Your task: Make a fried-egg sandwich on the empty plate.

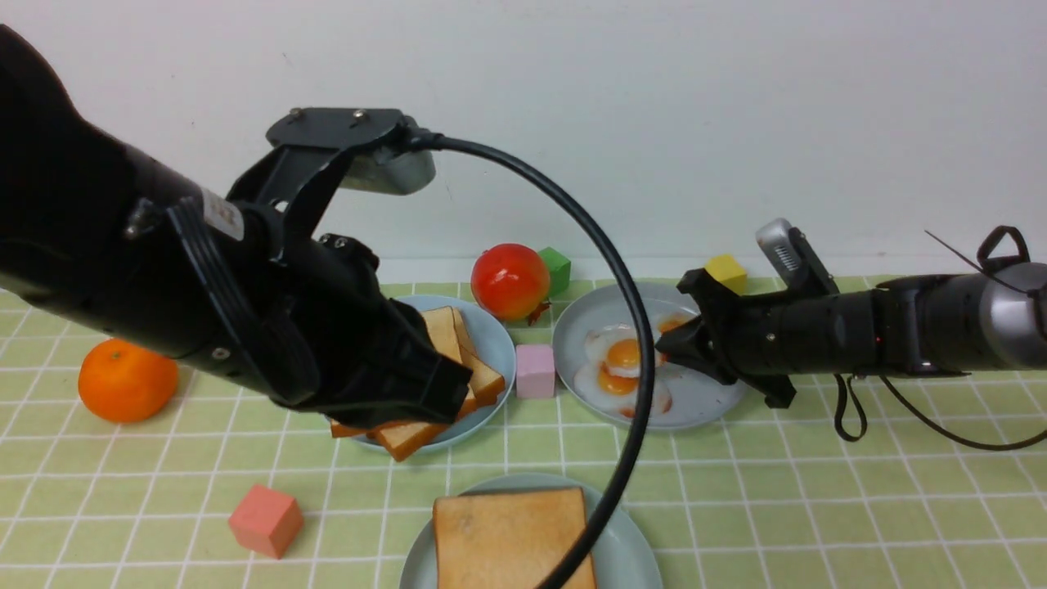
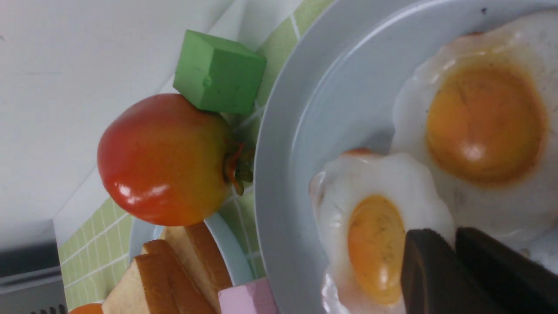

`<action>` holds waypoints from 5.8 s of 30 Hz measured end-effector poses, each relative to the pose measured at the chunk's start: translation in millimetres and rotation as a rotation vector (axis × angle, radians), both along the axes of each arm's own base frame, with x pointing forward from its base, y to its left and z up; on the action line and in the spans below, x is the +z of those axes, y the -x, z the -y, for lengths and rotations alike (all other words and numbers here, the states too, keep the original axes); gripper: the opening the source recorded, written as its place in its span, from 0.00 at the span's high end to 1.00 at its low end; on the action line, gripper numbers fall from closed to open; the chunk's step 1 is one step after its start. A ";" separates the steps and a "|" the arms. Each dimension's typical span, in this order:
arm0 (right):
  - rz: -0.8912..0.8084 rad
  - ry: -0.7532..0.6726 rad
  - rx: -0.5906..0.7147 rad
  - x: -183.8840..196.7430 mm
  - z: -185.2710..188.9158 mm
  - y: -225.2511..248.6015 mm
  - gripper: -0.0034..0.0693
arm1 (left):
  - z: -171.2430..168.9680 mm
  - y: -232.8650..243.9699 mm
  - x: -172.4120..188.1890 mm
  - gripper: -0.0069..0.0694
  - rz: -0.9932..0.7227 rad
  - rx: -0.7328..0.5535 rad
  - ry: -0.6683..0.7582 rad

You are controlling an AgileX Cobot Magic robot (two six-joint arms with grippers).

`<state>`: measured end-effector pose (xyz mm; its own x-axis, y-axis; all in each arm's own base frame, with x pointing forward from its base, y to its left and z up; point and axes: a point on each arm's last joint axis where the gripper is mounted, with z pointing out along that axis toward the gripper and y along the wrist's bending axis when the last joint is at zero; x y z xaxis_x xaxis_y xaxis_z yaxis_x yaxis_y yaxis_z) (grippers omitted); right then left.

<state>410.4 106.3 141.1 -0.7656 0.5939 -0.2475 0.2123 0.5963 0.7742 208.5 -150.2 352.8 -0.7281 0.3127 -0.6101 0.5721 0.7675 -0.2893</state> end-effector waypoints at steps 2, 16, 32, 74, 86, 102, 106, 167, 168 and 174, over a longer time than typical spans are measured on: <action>0.024 -0.013 0.013 11.4 -0.9 2.5 0.86 | -5.4 5.1 3.9 0.93 -0.002 0.024 -0.015; 0.026 -0.102 0.358 56.9 -50.9 125.8 0.86 | -61.6 60.9 -9.4 0.93 -0.067 0.445 0.000; 0.072 0.148 0.524 26.9 -74.6 156.9 0.44 | -62.7 58.2 -36.6 0.88 -0.056 0.467 -0.011; 0.545 0.680 0.693 205.3 14.7 277.7 0.97 | -82.7 -162.5 -174.5 0.59 -0.414 0.665 0.071; 0.547 0.677 0.692 205.6 14.5 277.7 0.96 | -71.5 -139.4 -148.9 0.91 -0.424 0.563 0.140; 0.530 0.679 0.708 204.1 14.8 279.1 0.95 | -11.4 -12.9 -180.8 0.91 -0.458 0.460 0.179; 0.531 0.680 0.708 204.1 14.9 279.0 0.95 | -12.6 -14.5 -181.6 0.85 -0.436 0.481 0.177; 1.071 0.624 0.243 112.0 75.2 362.4 0.86 | -145.6 163.8 -118.9 0.93 0.757 0.612 0.037; 1.071 0.624 0.243 112.0 75.2 362.4 0.86 | -146.1 161.0 -132.4 0.93 0.757 0.629 0.025; 1.070 0.624 0.244 111.9 75.3 362.4 0.85 | -150.1 155.7 -180.0 0.93 0.639 0.718 -0.043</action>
<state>48.0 31.1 253.0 -0.0822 0.0249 -0.9963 -0.5121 0.8565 0.0637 52.8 -0.1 172.8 -0.2889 -0.0469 -0.9562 0.0016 0.9988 -0.0495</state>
